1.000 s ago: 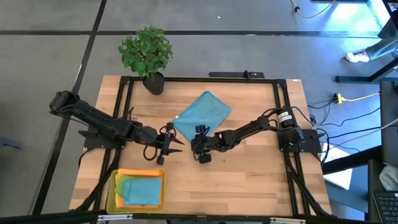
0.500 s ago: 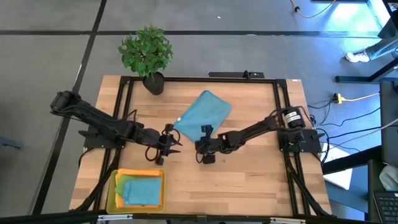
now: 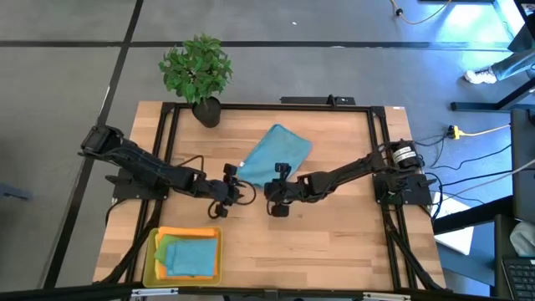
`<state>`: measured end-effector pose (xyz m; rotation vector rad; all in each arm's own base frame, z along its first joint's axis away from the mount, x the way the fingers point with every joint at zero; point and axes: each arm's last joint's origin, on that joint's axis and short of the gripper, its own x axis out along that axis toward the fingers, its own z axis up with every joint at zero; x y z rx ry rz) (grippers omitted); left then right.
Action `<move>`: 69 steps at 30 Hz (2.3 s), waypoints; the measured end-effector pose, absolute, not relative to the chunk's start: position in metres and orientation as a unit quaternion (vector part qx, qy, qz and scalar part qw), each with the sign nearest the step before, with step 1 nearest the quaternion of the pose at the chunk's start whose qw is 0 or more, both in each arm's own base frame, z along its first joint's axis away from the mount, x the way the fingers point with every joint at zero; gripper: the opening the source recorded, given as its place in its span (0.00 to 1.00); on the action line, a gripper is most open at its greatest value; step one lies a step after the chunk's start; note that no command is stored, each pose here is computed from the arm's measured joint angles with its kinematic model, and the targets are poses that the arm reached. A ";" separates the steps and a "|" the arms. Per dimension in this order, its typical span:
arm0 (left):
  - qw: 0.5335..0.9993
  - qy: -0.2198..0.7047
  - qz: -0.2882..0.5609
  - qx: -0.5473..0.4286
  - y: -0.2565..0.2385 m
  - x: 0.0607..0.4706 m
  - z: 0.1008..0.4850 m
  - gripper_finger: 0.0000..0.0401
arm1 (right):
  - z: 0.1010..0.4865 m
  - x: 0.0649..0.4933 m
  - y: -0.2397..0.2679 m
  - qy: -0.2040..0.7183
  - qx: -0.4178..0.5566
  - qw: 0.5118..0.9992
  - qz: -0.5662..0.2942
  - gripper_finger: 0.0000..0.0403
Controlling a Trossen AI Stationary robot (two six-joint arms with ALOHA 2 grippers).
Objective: Fold microfiber towels
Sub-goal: Fold the blue microfiber cloth
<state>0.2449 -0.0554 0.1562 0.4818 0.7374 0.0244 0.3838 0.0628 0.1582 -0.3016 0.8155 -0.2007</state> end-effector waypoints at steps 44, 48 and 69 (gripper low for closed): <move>0.837 0.449 0.073 0.303 -0.029 0.254 0.116 0.51 | 0.194 0.377 0.037 0.363 -0.114 0.911 -0.158 0.01; 0.833 0.450 0.071 0.315 -0.029 0.254 0.116 0.49 | 0.194 0.377 0.037 0.363 -0.112 0.911 -0.159 0.01; 0.826 0.458 0.068 0.321 -0.026 0.263 0.098 0.12 | 0.192 0.375 0.037 0.376 -0.107 0.906 -0.162 0.01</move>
